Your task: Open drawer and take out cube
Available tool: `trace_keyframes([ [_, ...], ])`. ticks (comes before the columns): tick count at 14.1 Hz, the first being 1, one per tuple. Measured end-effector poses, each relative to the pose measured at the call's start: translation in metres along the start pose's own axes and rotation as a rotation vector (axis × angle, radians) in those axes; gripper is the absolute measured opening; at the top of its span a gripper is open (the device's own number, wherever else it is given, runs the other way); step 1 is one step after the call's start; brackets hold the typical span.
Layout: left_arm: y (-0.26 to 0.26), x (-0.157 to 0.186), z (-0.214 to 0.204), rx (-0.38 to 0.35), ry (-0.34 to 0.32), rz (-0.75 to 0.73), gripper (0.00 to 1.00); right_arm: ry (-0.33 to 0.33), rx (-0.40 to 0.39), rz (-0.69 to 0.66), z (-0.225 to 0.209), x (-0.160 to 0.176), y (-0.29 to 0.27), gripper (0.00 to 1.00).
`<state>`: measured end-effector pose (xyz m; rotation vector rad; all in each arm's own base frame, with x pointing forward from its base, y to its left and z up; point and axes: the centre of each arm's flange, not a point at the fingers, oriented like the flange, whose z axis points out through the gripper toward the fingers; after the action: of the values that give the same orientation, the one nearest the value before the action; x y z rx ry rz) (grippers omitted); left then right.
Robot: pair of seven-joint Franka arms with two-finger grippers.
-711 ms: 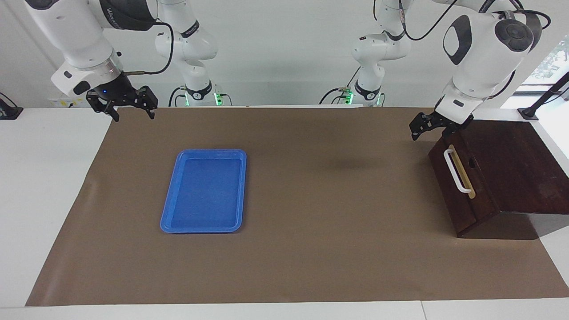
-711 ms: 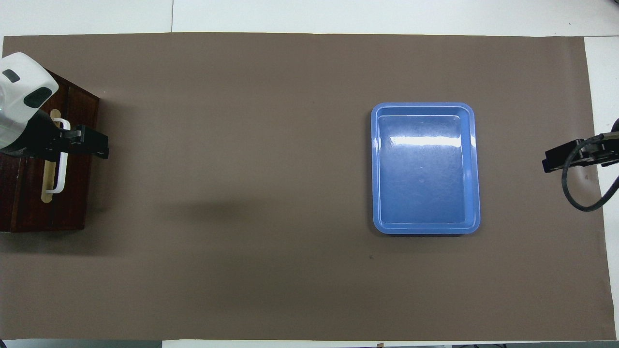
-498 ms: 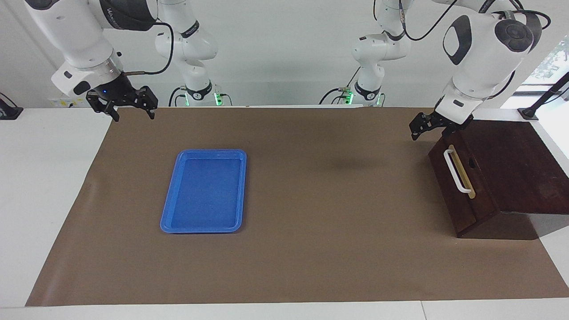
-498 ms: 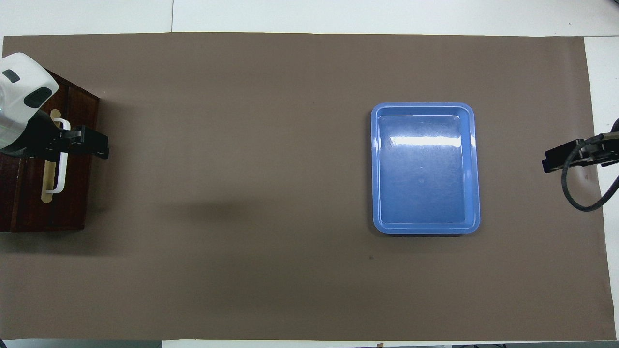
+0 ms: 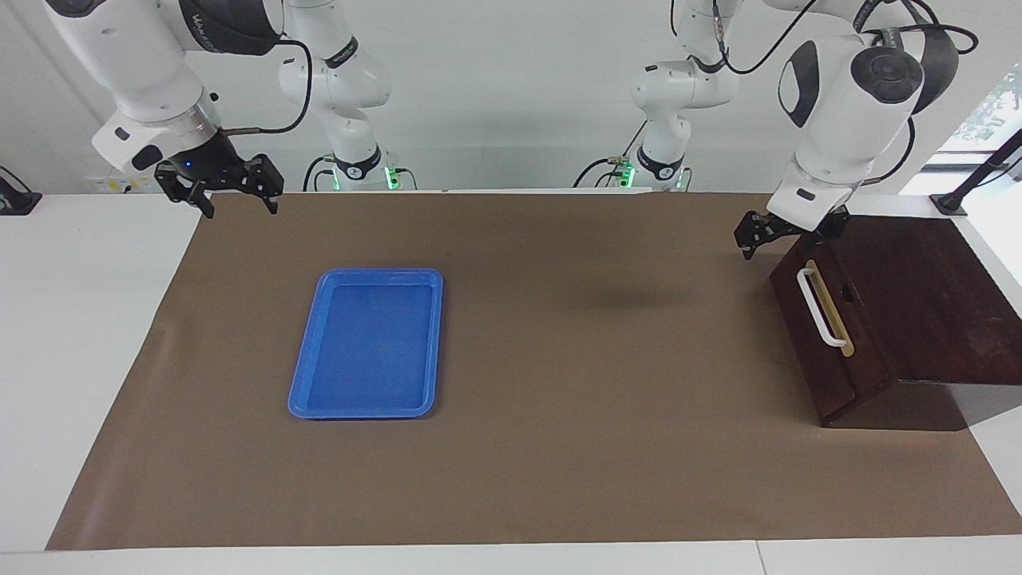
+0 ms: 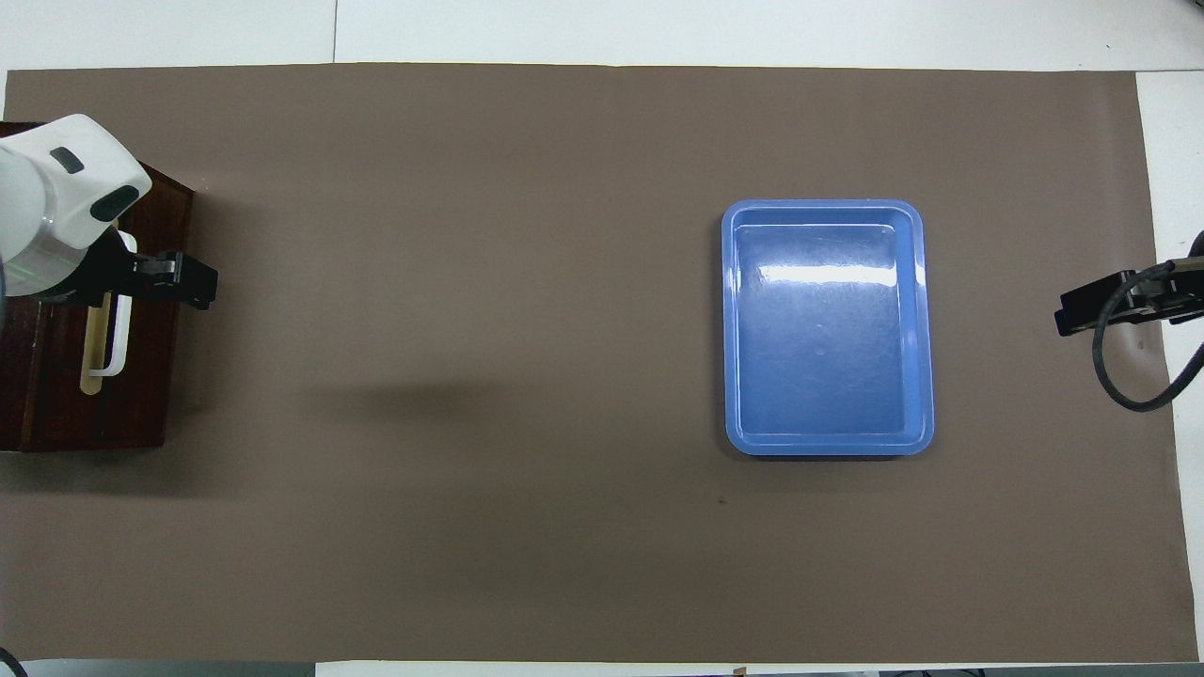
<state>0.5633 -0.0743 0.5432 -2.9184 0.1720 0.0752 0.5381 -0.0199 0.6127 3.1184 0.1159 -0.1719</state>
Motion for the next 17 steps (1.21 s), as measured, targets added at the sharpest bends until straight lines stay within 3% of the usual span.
trace_keyframes([
  [3,0.012,0.011,0.028,0.161,-0.014,0.06,1.0,0.0,0.0,0.0,0.0,0.0,0.0,1.0],
  [6,0.021,0.024,0.078,0.263,-0.018,0.101,1.0,0.0,0.0,0.0,0.0,0.0,0.0,1.0],
  [11,0.013,0.025,0.115,0.303,0.014,0.127,1.0,0.0,0.0,0.0,0.0,0.0,0.0,1.0],
  [17,-0.008,0.025,0.146,0.297,0.042,0.119,1.0,0.0,0.0,0.0,0.0,0.0,0.0,1.0],
])
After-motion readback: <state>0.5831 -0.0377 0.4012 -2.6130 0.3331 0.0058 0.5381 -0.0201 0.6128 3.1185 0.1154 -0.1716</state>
